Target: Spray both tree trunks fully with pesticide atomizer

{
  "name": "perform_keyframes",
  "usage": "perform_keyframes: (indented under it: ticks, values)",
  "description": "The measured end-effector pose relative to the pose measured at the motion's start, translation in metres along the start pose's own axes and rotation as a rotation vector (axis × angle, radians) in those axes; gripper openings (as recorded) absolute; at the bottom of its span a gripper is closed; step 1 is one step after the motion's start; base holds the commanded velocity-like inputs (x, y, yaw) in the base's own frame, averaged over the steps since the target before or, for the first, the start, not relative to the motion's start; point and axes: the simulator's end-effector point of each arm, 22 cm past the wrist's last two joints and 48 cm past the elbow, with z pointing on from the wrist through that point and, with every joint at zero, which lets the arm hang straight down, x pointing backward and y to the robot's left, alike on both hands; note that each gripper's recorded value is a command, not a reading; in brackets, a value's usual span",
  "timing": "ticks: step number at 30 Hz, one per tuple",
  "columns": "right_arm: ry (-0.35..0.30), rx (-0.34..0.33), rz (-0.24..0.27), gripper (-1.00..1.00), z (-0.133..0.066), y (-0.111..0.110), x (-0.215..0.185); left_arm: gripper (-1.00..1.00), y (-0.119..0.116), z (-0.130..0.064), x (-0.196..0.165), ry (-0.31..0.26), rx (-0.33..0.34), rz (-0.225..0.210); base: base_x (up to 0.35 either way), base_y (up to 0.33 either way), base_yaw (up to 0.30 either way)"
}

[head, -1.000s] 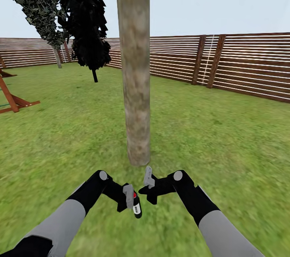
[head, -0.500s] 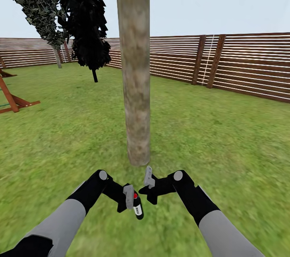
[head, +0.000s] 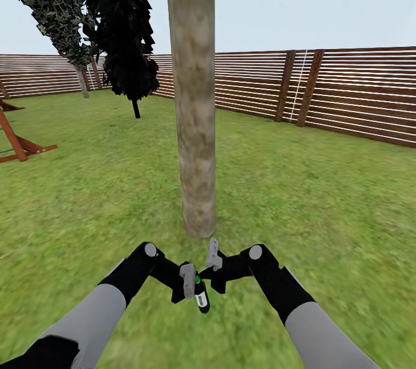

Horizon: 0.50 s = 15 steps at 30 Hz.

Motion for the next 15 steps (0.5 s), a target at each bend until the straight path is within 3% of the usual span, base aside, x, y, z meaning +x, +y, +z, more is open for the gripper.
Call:
perform_keyframes:
  ticks: [5,8,10,11,12,13,14,15]
  values:
    - [0.000,0.000,0.000,-1.00,0.000,0.000,0.000,-1.00,0.000,-0.005,0.017,0.038,0.000,-0.012,0.000,0.000,0.000]
    - [-0.001,0.001,0.000,-1.00,0.000,0.000,0.000,-1.00,0.010,-0.043,0.084,0.197,-0.035,-0.038,0.000,0.000,0.000]
    - [-0.003,0.011,0.007,-1.00,-0.001,-0.003,0.001,-1.00,0.014,-0.070,0.124,0.260,-0.074,-0.074,0.000,0.000,0.000]
    - [-0.002,0.015,0.011,-1.00,-0.002,-0.004,0.003,-1.00,0.020,-0.082,0.138,0.263,-0.116,-0.106,0.000,0.000,0.000]
    - [-0.001,0.031,0.021,-1.00,-0.004,-0.009,0.007,-1.00,0.037,-0.095,0.145,0.230,-0.210,-0.158,0.000,0.000,0.000]
    - [-0.002,0.100,0.058,-1.00,-0.011,-0.026,0.018,-1.00,0.060,-0.110,0.156,0.171,-0.361,-0.242,0.000,0.000,0.000]
    - [-0.006,0.195,0.126,-1.00,-0.020,-0.049,0.035,-1.00,0.076,-0.122,0.167,0.125,-0.488,-0.317,0.000,0.000,0.000]
    - [-0.014,0.308,0.229,-1.00,-0.033,-0.074,0.059,-1.00,0.089,-0.135,0.178,0.087,-0.605,-0.388,0.000,0.000,0.000]
